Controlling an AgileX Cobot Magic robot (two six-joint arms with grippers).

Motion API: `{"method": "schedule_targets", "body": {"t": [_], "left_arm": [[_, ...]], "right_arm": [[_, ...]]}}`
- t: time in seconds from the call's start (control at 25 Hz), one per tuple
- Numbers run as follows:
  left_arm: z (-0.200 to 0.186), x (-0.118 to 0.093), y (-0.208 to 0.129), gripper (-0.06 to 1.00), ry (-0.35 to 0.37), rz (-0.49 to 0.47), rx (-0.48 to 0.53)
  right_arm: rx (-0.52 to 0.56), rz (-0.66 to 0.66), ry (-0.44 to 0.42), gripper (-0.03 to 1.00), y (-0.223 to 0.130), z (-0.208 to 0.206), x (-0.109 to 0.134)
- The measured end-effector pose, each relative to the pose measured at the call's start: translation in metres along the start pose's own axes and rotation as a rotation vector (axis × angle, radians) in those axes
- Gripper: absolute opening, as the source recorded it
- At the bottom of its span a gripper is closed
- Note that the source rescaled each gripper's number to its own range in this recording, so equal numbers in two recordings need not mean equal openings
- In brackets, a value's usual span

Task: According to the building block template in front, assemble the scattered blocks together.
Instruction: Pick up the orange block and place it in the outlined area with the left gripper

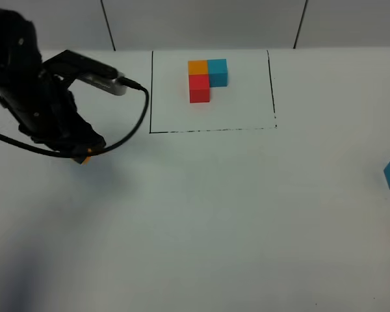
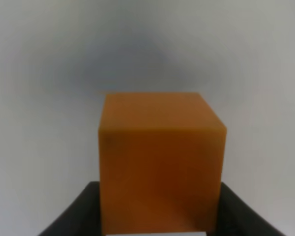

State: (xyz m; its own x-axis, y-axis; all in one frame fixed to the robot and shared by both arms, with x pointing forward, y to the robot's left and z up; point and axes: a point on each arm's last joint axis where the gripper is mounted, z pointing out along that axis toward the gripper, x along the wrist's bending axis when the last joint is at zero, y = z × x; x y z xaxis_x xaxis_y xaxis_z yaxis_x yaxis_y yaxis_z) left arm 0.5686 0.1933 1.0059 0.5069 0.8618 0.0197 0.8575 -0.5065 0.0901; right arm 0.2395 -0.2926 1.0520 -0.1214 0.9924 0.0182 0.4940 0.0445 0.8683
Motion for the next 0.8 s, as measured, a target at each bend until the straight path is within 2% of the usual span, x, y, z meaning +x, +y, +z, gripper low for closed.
{"method": "schedule_targets", "body": {"t": [0.28,0.44,0.56,0.8], "left_arm": [[0.014,-0.052,0.056,0.01,-0.017,0.449,0.08],[0.037,-0.084,0.077,0.01,-0.034,0.634,0.106],[0.052,-0.102,0.091,0.01,-0.038,0.704,0.111],[0.066,-0.116,0.119,0.01,-0.031,0.78,0.079]], "right_arm": [[0.0,0.0,0.0,1.0,0.0,0.0,0.0],[0.0,0.0,0.0,1.0,0.0,0.0,0.0],[0.0,0.001,0.002,1.0,0.0,0.0,0.0],[0.0,0.002,0.004,1.0,0.0,0.0,0.0]]}}
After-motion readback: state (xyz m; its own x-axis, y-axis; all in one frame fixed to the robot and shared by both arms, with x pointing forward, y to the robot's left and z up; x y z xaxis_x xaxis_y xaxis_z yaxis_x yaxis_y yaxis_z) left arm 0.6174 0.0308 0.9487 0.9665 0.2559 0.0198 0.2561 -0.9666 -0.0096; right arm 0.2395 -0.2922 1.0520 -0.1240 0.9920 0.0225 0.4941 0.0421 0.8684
